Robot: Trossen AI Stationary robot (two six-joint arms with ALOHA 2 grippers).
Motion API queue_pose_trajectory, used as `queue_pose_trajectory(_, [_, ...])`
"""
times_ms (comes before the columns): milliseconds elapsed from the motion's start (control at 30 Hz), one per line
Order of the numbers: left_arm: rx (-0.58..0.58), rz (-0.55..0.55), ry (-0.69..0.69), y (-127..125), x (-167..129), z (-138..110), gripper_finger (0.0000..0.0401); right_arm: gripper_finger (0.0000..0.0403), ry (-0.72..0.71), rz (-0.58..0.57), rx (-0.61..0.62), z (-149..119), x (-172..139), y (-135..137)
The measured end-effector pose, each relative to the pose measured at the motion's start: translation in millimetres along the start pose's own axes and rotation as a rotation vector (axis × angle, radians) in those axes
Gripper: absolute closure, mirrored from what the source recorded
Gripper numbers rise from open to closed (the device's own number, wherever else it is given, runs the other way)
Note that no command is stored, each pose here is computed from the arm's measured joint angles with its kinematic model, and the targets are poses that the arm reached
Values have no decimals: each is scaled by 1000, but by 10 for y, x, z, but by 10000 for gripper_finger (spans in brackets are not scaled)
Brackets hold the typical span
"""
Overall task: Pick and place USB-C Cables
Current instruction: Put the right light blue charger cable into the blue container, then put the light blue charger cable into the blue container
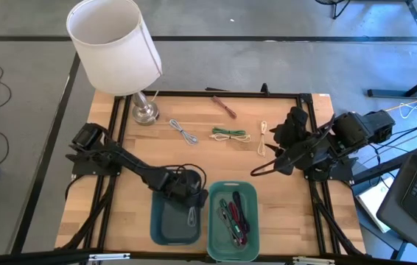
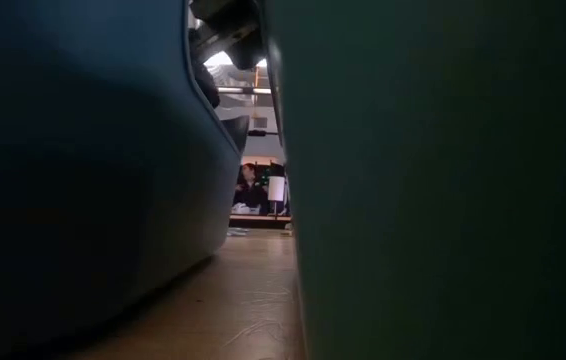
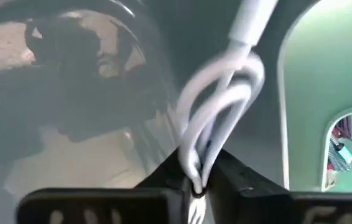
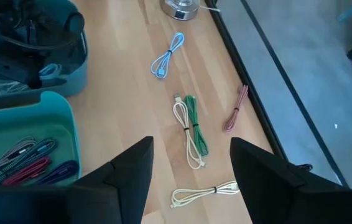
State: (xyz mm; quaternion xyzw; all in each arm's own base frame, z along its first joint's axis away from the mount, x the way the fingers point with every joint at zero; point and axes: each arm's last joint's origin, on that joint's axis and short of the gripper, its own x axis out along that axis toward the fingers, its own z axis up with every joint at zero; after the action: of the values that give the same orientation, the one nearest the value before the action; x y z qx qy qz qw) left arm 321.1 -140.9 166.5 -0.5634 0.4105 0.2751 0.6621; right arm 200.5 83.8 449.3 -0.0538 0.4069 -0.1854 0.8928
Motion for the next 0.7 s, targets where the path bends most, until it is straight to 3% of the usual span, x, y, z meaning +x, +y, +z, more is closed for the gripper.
queue_pose_trajectory(200, [21, 0, 12, -5, 3, 22, 308, 187, -2, -4, -2, 1, 0, -1])
queue_pose_trajectory(333, [38, -58, 33, -62, 1, 7, 286, 187, -2, -4, -5, 1, 1, 0])
queue_pose_trajectory(533, [58, -138, 50, -144, -88, 2, 279, 187, -3, -7, -8, 1, 1, -1])
queue_pose_trajectory(700, [69, -245, -12, -247, -417, 46, 284, 187, -4, -7, -5, 1, 1, -1])
